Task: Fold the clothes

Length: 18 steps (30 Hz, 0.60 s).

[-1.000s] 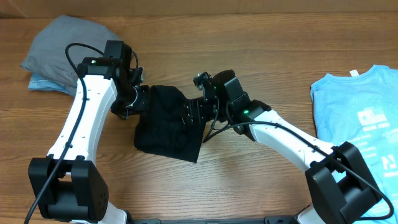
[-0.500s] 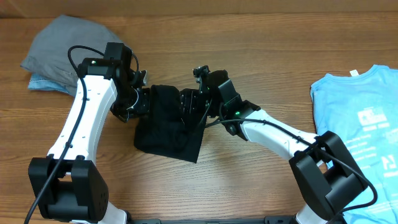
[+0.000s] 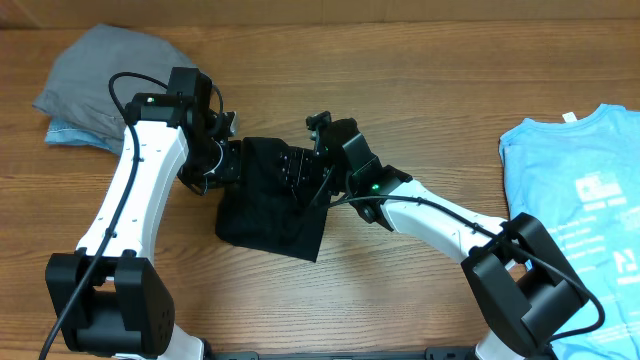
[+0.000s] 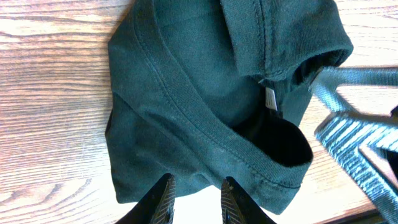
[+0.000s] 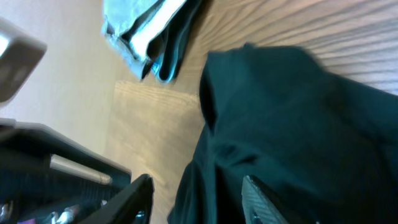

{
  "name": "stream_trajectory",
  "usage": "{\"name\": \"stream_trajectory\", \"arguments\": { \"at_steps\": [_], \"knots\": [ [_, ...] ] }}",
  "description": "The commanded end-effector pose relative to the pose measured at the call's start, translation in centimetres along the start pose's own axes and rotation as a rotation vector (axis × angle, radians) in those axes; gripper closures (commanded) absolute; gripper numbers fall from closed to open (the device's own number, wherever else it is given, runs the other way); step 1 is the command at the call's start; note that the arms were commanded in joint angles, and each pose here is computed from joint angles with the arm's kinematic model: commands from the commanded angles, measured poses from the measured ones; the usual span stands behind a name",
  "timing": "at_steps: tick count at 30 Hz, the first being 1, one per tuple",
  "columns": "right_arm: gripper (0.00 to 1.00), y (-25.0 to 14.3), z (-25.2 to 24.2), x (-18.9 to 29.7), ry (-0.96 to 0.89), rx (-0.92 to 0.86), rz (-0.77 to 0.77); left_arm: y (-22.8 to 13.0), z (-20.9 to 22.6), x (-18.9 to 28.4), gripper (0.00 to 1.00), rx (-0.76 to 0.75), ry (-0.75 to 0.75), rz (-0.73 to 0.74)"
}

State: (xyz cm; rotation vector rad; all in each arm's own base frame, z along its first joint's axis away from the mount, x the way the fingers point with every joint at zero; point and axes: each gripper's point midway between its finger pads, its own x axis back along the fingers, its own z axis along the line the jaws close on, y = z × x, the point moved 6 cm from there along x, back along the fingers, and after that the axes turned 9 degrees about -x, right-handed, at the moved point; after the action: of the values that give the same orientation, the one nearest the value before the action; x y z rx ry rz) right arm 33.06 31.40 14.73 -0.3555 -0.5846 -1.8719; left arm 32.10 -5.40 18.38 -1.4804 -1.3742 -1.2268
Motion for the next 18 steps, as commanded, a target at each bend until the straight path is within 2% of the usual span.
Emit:
{"name": "stream_trajectory", "arguments": {
  "at_steps": [1, 12, 13, 16, 18],
  "knots": [
    [0.48, 0.9, 0.0, -0.8, -0.013, -0.057, -0.065, -0.1, 0.1, -0.2, 0.71, -0.017, 0.002, 0.006],
    [0.49, 1.0, -2.0, -3.3, -0.001, -0.176, -0.084, -0.1, 0.1, -0.2, 0.71, -0.017, 0.001, 0.003],
    [0.52, 1.0, -2.0, -3.3, -0.003, -0.176, -0.089, -0.1, 0.1, -0.2, 0.71, -0.017, 0.002, 0.004],
    [0.73, 1.0, -1.9, -3.3, 0.004, -0.174, -0.079, -0.1, 0.1, -0.2, 0.71, -0.017, 0.002, 0.003],
    [0.83, 0.9, -1.8, -3.2, 0.020, -0.173, -0.048, -0.1, 0.1, -0.2, 0.71, -0.017, 0.002, 0.003]
  ]
}}
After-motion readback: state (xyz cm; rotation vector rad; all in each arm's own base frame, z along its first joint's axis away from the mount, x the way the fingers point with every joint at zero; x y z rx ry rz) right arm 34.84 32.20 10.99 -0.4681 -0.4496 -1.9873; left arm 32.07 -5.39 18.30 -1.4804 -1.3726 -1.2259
